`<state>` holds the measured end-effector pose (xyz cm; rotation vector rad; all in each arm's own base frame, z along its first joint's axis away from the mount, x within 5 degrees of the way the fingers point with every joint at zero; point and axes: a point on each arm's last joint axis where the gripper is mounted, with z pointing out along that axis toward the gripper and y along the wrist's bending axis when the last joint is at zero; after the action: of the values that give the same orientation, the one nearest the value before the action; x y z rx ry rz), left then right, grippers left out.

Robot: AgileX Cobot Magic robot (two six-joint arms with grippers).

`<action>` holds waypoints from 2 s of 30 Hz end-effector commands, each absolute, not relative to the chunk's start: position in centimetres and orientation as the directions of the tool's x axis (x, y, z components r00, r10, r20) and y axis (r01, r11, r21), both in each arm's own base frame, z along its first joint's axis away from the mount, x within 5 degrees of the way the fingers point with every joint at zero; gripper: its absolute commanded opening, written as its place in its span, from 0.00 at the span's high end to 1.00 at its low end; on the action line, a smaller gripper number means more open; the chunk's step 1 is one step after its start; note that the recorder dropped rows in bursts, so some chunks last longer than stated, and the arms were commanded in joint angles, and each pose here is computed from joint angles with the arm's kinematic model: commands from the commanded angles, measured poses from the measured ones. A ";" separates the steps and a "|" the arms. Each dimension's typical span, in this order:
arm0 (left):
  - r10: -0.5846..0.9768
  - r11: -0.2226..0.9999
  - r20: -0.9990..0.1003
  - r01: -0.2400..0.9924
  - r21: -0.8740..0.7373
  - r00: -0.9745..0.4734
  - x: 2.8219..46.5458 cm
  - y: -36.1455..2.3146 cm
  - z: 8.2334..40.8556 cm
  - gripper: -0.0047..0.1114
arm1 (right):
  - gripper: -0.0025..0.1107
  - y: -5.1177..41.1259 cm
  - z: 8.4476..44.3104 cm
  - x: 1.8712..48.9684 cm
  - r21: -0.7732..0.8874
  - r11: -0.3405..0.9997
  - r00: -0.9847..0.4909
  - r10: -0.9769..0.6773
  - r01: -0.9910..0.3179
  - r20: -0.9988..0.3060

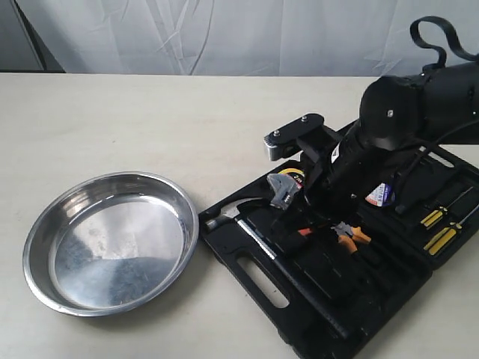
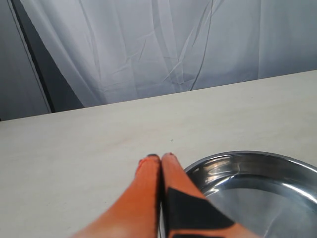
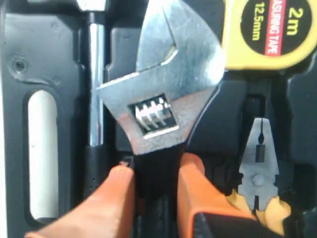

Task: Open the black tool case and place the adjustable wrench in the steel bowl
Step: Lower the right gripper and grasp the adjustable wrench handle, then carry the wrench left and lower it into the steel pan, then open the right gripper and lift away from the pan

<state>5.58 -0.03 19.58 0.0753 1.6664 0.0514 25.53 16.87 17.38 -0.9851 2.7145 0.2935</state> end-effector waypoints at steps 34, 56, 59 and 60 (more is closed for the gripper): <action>0.078 0.997 -0.993 0.020 0.077 -0.091 5.6 0.0 19.7 0.96 | 0.99 39.3 14.3 30.2 0.357 0.437 -0.563 -0.675 -0.826 -0.476; 0.078 0.997 -0.993 0.020 0.077 -0.091 5.6 0.0 19.7 0.96 | 0.99 34.9 25.0 25.8 0.238 0.440 -0.501 -0.759 -0.866 -0.417; 0.078 0.997 -0.993 0.020 0.077 -0.091 5.6 0.0 19.7 0.96 | 0.99 31.0 29.4 22.2 0.122 0.505 -0.494 -0.720 -0.855 -0.487; 0.078 0.997 -0.993 0.020 0.077 -0.091 5.6 0.0 19.7 0.96 | 0.99 28.6 31.3 20.4 0.086 0.542 -0.500 -0.688 -0.836 -0.527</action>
<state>5.58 -0.03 19.58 0.0753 1.6664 0.0514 22.37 31.47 28.89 -1.3226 2.3887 0.5241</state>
